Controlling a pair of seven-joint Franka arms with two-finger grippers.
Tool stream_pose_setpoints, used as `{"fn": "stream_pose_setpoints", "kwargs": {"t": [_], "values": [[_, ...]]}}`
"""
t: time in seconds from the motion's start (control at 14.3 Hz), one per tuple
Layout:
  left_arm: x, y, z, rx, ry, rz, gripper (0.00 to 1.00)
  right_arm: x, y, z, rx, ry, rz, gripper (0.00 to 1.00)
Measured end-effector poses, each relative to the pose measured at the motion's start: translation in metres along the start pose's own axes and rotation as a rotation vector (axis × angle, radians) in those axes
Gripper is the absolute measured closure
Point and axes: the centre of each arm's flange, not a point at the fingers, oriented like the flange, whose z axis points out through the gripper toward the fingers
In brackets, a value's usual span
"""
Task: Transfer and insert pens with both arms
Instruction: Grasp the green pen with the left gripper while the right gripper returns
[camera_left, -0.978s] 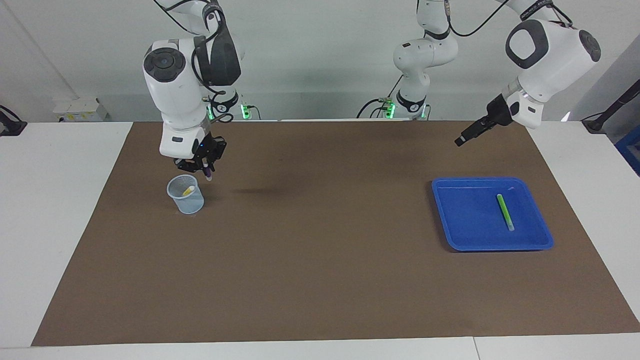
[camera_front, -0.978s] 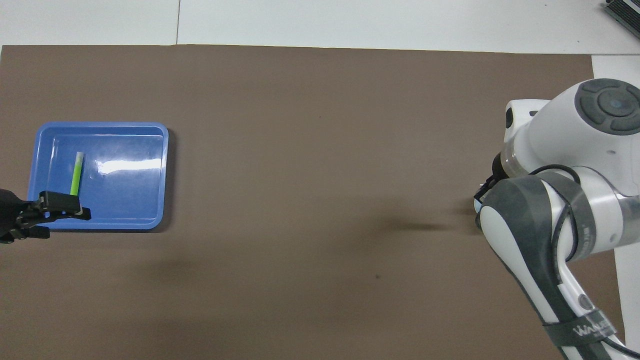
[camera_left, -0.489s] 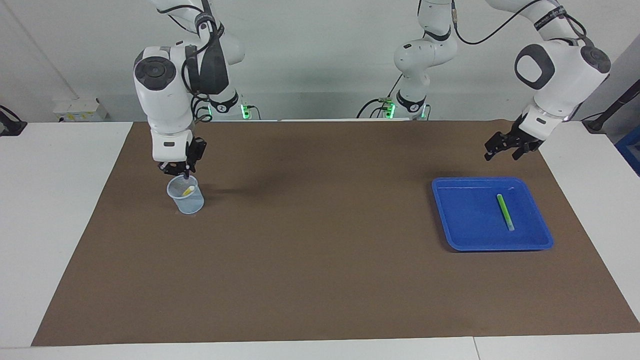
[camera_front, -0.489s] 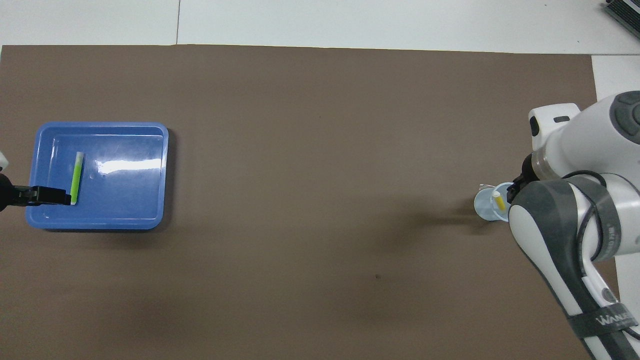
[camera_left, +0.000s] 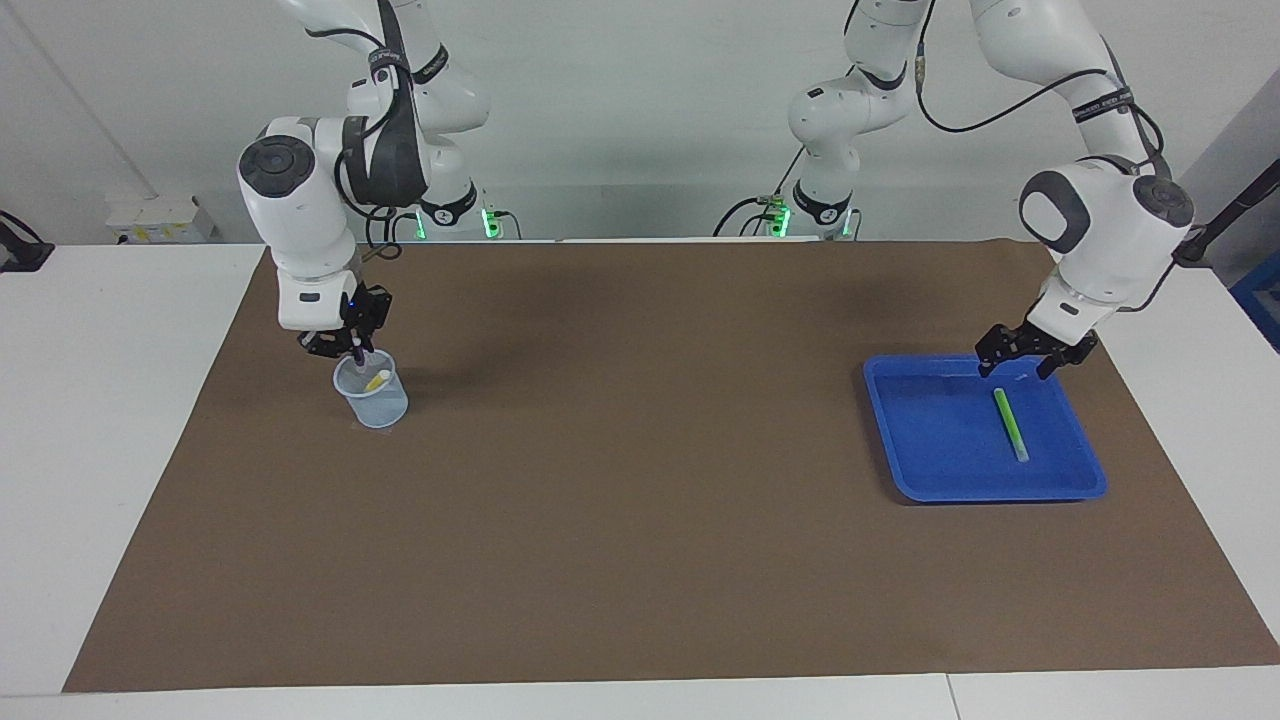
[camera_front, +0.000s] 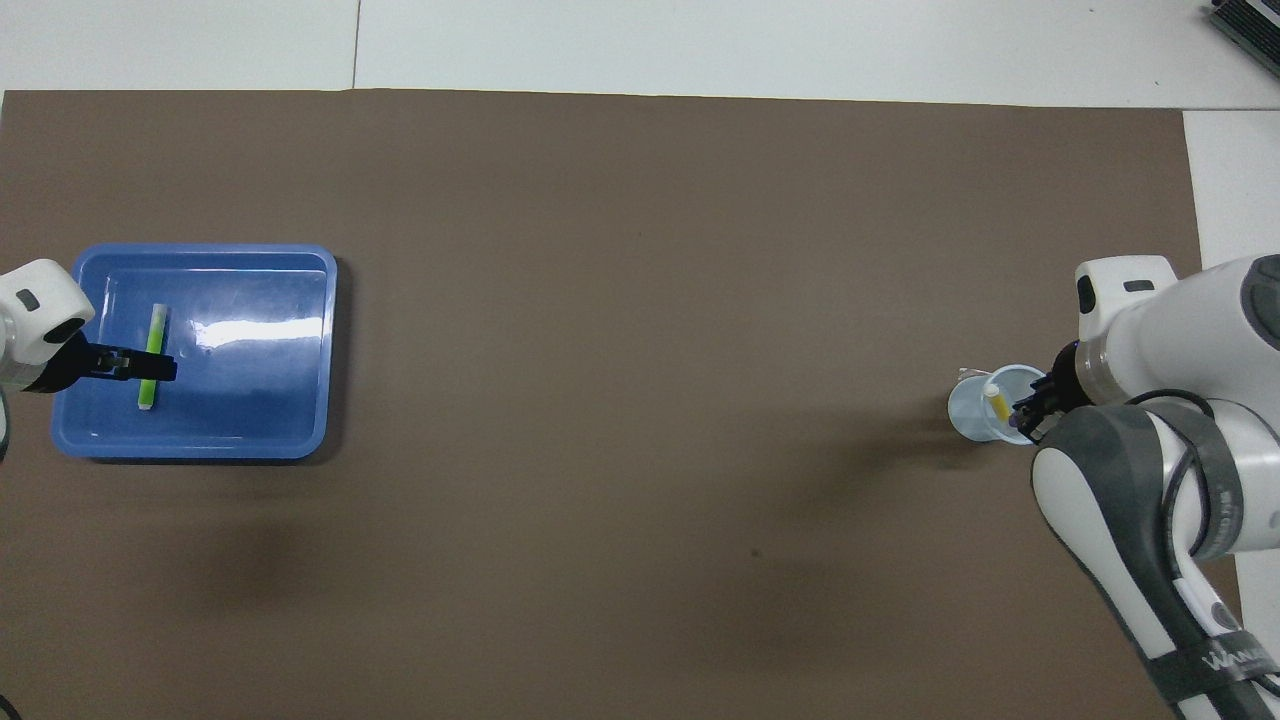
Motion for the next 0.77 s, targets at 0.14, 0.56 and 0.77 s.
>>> {"fn": "stream_pose_setpoints", "kwargs": {"t": [0.14, 0.56, 0.77], "values": [[0.005, -0.009, 0.024, 0.002, 0.010, -0.001, 0.00, 0.000, -0.001, -0.001, 0.005, 0.009, 0.006, 0.44], [0.016, -0.019, 0.051, 0.006, 0.035, -0.001, 0.00, 0.013, -0.013, -0.007, 0.149, 0.148, 0.154, 0.24], [0.017, -0.019, 0.063, 0.004, 0.036, -0.001, 0.15, 0.028, -0.028, -0.011, 0.229, 0.198, 0.275, 0.20]]}}
